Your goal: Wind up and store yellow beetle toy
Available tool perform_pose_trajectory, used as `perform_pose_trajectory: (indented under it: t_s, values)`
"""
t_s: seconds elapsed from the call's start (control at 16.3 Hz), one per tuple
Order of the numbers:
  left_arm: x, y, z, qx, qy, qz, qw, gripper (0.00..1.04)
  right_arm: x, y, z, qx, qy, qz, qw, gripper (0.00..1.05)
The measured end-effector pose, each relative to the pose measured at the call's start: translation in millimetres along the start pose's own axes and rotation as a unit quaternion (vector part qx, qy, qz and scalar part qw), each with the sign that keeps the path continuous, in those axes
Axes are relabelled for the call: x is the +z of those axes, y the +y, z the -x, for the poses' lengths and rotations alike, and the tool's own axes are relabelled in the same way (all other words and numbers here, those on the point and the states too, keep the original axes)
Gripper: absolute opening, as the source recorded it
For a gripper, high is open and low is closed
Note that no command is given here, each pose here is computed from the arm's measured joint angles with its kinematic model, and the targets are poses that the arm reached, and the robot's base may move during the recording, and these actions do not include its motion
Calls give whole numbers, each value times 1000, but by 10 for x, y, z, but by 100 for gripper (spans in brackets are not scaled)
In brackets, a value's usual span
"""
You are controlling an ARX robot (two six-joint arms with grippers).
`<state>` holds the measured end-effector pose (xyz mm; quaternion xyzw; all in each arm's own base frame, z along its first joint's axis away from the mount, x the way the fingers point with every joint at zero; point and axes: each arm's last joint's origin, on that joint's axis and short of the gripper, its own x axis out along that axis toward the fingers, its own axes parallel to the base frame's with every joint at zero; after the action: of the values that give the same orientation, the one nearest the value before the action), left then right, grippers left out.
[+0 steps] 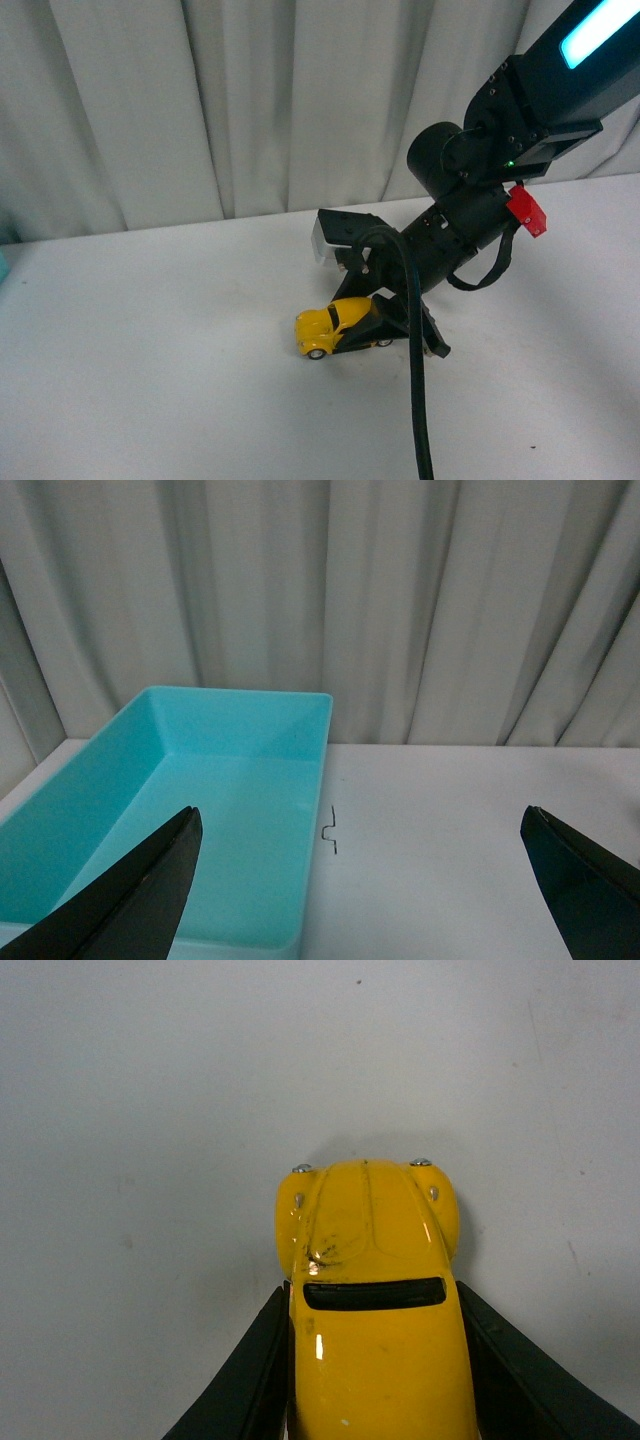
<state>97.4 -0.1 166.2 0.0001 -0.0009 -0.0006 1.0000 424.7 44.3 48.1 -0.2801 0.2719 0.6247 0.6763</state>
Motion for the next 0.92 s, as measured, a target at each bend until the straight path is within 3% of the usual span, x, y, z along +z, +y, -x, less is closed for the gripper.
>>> perform_pose_trajectory:
  t_s: [0.55,0.92]
  values:
    - [0,0,0,0,0,0,1000,98,-372,24,271,-11,-10,-30,999,42]
    - [0,0,0,0,0,0,1000,98,-824,216,592,-25,-24,-40,999,42]
